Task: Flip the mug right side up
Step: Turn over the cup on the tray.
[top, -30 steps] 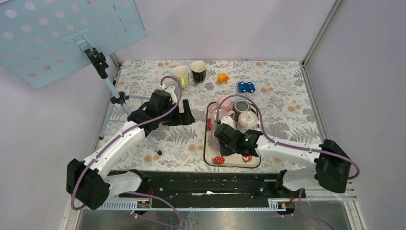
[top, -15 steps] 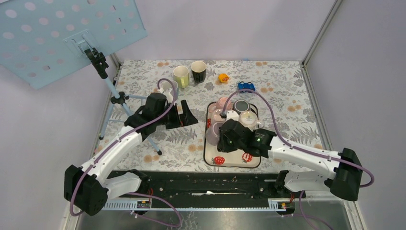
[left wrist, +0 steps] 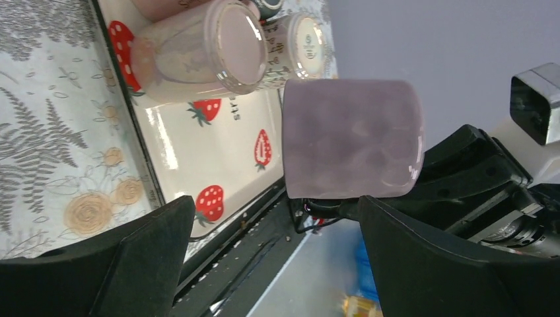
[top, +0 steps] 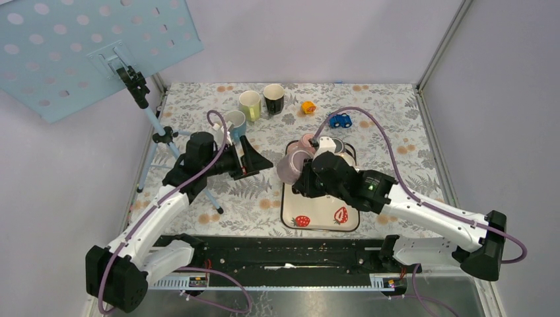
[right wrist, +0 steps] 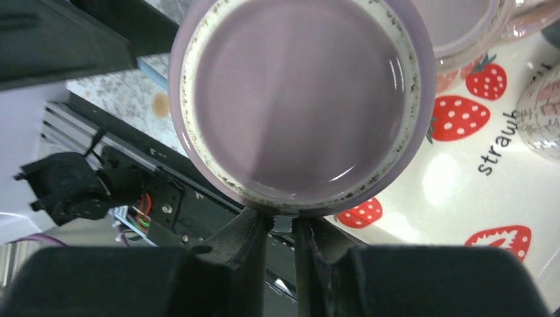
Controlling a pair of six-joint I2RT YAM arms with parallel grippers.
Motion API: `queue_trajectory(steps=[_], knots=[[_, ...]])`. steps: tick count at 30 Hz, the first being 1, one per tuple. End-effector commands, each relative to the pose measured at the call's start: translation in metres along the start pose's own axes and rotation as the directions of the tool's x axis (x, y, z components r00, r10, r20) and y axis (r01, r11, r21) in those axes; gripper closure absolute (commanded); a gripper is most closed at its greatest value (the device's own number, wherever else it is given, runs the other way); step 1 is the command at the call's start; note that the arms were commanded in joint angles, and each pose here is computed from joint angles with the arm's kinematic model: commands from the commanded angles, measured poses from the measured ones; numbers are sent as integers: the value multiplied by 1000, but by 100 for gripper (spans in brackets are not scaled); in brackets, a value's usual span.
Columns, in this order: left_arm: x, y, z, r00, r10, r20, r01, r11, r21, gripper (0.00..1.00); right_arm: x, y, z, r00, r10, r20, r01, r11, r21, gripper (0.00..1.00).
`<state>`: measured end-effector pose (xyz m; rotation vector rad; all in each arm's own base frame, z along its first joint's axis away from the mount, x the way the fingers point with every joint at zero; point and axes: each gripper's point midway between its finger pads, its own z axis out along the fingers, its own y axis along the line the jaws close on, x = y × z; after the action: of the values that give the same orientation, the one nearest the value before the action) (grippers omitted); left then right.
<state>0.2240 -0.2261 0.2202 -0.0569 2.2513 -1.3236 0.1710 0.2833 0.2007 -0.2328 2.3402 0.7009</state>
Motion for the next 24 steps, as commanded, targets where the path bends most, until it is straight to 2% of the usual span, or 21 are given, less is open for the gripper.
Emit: queue_trajectory(steps=[1,14,24], knots=[[-11,-39,-8,1000,3,28,-9,979,204,3,-76,45,-24,969,83,233,-55,991,-125,100],[-13,-60,-11,996,-94,15,81,920,382,12,-148,58,-29,892,235,386,-110,941,-320,100],[-26,-87,-14,990,-136,-24,127,830,543,16,-161,87,-42,880,305,365,-72,844,-532,100]])
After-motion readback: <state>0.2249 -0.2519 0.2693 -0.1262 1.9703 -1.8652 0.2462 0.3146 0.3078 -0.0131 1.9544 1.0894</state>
